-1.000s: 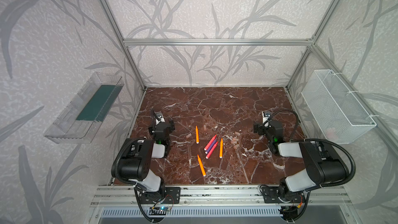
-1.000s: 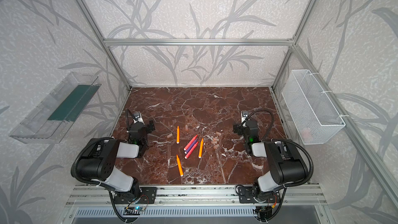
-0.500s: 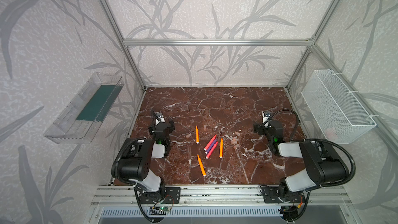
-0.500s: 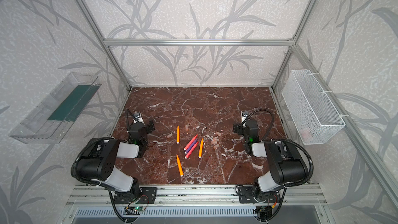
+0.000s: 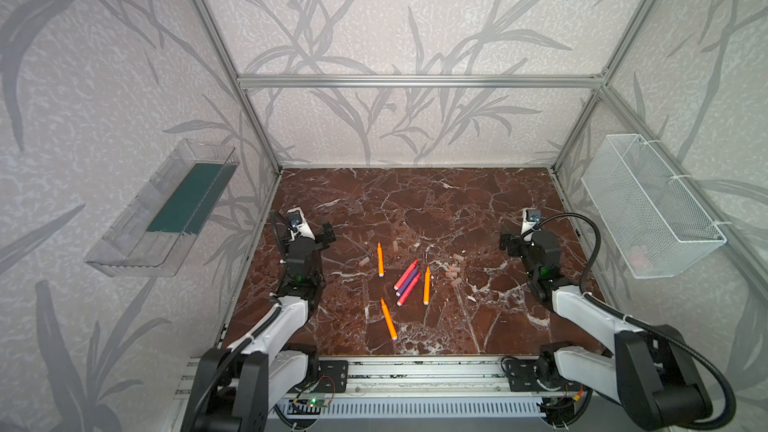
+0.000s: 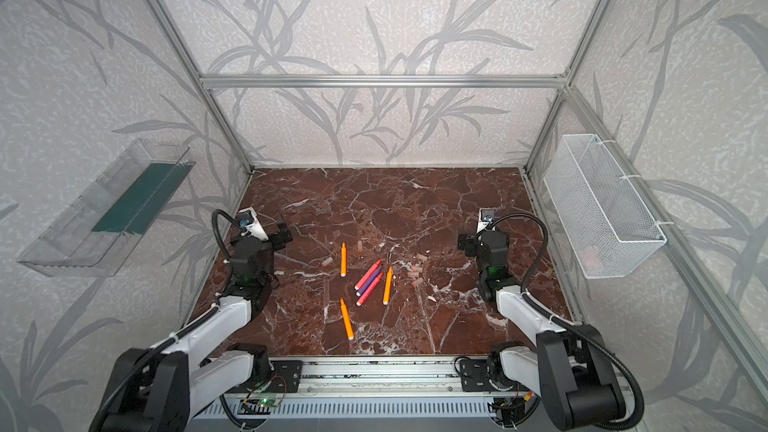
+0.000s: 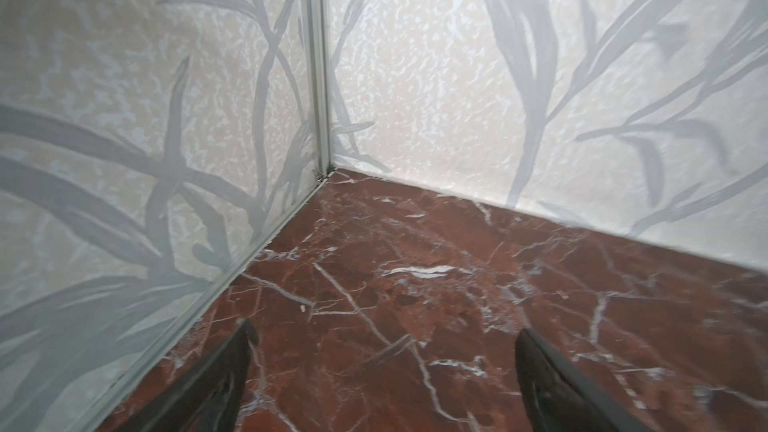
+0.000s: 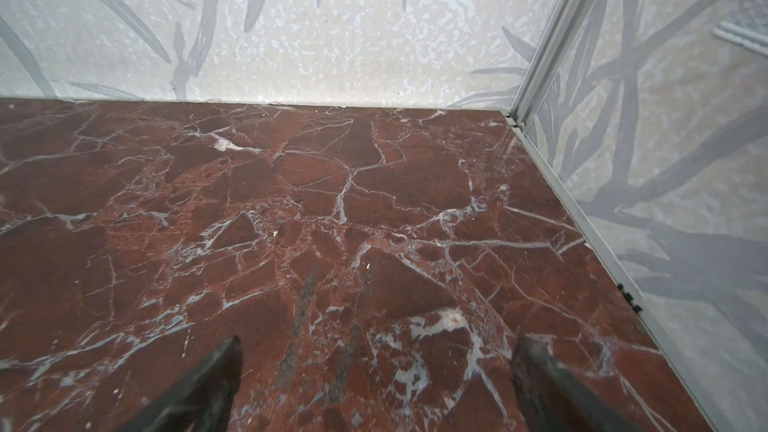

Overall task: Insert the pens into the pen caps
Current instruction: 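Raise both arms and move the left gripper toward the markers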

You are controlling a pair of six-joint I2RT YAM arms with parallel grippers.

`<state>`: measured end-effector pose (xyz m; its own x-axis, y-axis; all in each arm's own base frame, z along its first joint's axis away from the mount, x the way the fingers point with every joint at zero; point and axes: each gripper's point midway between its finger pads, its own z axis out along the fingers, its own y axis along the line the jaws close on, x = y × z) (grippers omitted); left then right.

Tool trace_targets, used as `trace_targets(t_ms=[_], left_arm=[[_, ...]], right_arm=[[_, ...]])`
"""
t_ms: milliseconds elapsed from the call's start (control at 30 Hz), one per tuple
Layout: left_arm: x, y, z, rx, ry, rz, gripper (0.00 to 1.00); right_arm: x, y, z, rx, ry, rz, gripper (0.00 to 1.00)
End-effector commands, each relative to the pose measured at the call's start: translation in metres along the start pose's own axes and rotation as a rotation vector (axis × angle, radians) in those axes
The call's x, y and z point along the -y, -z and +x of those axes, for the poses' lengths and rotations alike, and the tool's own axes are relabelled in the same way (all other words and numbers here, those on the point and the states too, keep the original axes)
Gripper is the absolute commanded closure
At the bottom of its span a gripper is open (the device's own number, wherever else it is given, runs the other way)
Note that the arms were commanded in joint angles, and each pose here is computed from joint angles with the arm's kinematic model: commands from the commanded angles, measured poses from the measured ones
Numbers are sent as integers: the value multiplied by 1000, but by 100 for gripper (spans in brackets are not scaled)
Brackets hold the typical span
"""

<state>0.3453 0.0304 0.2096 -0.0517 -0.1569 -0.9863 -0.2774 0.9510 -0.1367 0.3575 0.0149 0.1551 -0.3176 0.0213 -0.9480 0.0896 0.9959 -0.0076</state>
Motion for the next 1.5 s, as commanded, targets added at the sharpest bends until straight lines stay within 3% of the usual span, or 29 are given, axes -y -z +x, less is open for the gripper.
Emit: trace_targets(t_ms=[0,33,67,133,200,300,400,500,567,667,733,900,1000,1100,1200,1300,1467], left_arm=[[38,20,12,-150,158,231,1],[54,29,13,-184,175,328,1],[68,37,15,-201,203,416,1],[77,45,26,-207,280,494,1],[66,48,48,-263,325,452,1],[36,52,81,-362,377,272,1],[40,66,72,-353,379,321,1],[30,79,56,-279,429,302,1],[5,83,55,-191,526,196,1],[-14,96,53,-173,500,119,1],[-17,102,51,-201,478,98,1],[-5,111,44,-297,505,137,1],[-34,113,47,-305,623,-63,1],[-18,107,35,-255,550,55,1],[-21,104,47,-286,569,23,1],[-7,101,58,-324,551,97,1],[-6,112,52,-381,508,93,5]], right_arm=[[-2,19,-8,-40,-220,-23,1],[-10,25,-10,-56,-286,-73,1],[-29,33,-16,-65,-259,-192,1],[-46,45,-17,-98,-279,-300,1],[-47,57,-14,-103,-316,-324,1],[-55,82,-26,54,-367,-444,1],[-33,93,-28,173,-518,-375,1],[-37,102,-37,149,-484,-398,1],[-43,101,-39,102,-474,-415,1],[-63,100,-38,56,-415,-518,1],[-63,90,-33,16,-401,-491,1],[-32,55,-2,-158,-330,-223,0],[-32,42,16,-183,-315,-204,0],[-28,28,33,-157,-332,-174,0],[-35,25,32,-211,-309,-202,0],[-39,18,36,-218,-316,-216,2],[-41,16,37,-231,-308,-217,4]])
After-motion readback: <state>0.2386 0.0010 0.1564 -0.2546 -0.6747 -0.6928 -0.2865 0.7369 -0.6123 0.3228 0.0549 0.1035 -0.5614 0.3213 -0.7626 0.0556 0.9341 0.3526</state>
